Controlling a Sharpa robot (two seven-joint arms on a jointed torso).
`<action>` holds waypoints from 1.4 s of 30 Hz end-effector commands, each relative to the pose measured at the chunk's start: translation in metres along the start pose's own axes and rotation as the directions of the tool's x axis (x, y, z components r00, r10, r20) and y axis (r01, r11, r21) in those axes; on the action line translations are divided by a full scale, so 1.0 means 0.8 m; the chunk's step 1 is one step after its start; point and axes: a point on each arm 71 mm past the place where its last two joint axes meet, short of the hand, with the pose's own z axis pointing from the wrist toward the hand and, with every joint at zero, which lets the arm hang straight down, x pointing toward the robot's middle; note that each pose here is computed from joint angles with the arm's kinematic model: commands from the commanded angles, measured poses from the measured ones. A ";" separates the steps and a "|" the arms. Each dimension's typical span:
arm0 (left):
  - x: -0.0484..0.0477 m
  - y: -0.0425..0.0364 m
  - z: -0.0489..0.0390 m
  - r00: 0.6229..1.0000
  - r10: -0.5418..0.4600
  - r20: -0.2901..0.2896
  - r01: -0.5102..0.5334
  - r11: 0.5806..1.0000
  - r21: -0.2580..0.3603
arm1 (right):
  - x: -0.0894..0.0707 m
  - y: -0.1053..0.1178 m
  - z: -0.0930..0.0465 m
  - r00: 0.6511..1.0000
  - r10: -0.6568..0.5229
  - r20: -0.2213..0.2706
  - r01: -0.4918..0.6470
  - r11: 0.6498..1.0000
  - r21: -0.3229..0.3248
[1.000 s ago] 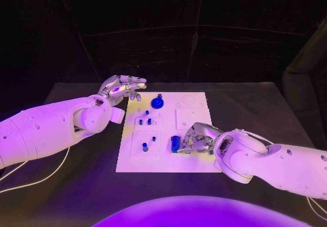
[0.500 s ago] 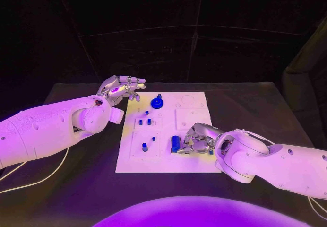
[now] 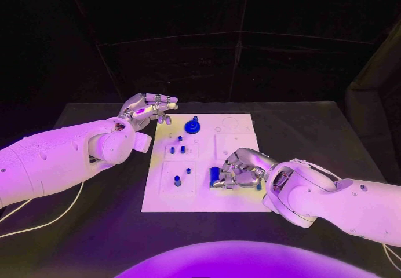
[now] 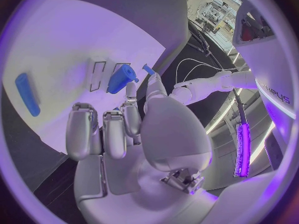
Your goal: Assemble the parts on the task board
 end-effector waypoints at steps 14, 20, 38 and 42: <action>0.003 -0.0011 0.001 1.000 -0.008 -0.015 0.008 1.000 0.004 | 0.007 0.008 0.016 0.992 -0.128 -0.007 0.128 0.992 -0.018; 0.003 -0.0010 0.001 1.000 -0.008 -0.014 0.008 1.000 0.003 | 0.011 0.014 0.018 0.977 -0.214 -0.018 0.212 0.975 -0.063; 0.002 -0.0009 0.001 1.000 -0.007 -0.013 0.007 1.000 0.002 | 0.011 0.017 0.022 0.943 -0.331 0.016 0.331 0.937 -0.110; 0.001 -0.0009 0.001 1.000 -0.007 -0.012 0.007 1.000 0.002 | 0.011 0.017 0.023 0.945 -0.327 0.015 0.326 0.937 -0.125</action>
